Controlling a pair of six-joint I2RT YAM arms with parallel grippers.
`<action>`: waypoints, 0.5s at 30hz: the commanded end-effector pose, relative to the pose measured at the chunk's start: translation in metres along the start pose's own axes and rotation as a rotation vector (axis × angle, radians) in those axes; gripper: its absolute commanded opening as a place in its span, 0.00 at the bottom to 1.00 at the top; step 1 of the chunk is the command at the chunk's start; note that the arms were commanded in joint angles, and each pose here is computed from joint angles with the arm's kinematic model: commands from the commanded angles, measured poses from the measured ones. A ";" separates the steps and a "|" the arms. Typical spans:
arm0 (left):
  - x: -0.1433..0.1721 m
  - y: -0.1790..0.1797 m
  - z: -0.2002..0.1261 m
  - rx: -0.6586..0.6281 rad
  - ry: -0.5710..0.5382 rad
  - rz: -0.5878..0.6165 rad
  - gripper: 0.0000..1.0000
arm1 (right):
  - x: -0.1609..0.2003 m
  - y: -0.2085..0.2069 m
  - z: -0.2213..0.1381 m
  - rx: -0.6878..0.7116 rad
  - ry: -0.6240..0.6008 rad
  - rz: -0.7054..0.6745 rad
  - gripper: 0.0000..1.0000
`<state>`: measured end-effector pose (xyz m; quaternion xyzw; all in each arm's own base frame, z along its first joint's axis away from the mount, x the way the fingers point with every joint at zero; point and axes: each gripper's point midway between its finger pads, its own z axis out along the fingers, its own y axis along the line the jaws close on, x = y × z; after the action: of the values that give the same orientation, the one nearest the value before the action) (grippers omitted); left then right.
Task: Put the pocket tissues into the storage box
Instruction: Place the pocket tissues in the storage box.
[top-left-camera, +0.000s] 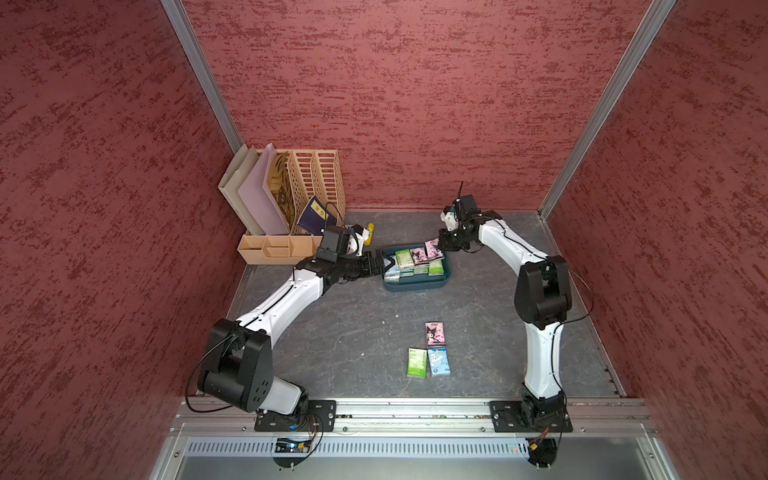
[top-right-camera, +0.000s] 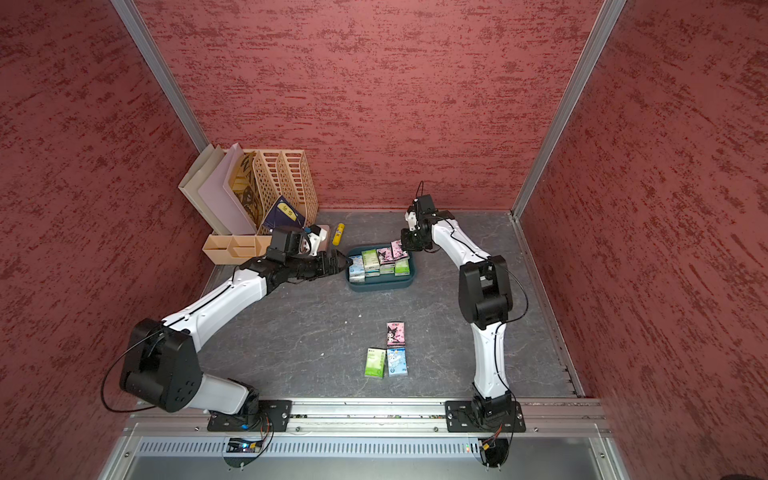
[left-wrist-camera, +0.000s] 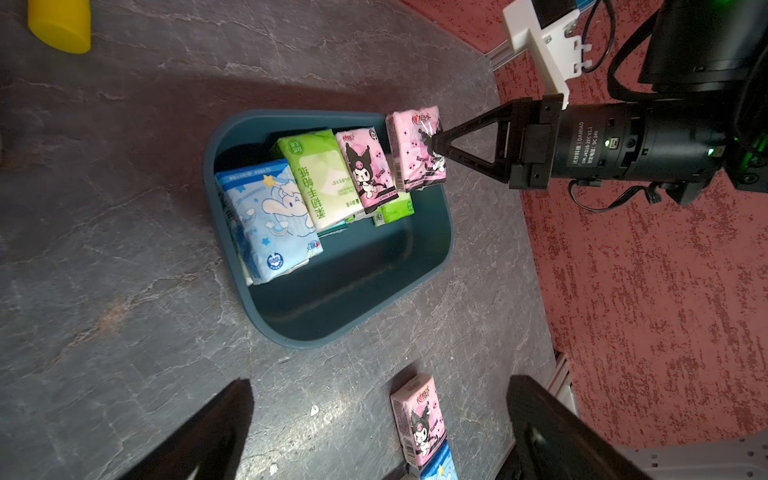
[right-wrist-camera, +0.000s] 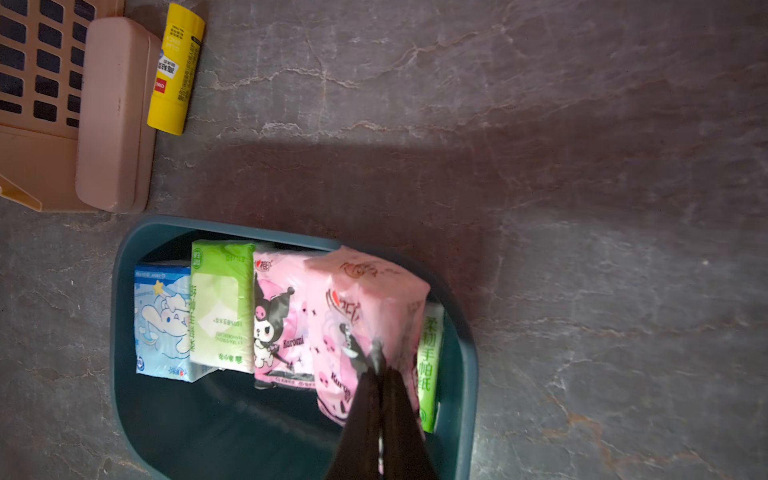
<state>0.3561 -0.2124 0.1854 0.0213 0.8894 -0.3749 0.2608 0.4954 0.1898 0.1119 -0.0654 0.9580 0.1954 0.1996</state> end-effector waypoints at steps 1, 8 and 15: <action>0.001 -0.005 -0.006 0.004 -0.005 0.031 1.00 | -0.001 -0.003 0.006 -0.006 0.009 -0.003 0.00; 0.008 0.002 -0.012 -0.029 -0.011 0.031 1.00 | 0.002 -0.002 0.010 -0.025 0.013 0.012 0.00; 0.008 0.004 -0.012 -0.039 -0.011 0.019 1.00 | 0.008 -0.002 0.008 -0.026 0.022 0.009 0.00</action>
<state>0.3474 -0.2051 0.1838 0.0172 0.8943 -0.3613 0.2632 0.4940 0.1921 0.1054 -0.0665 0.9581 0.2024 0.1916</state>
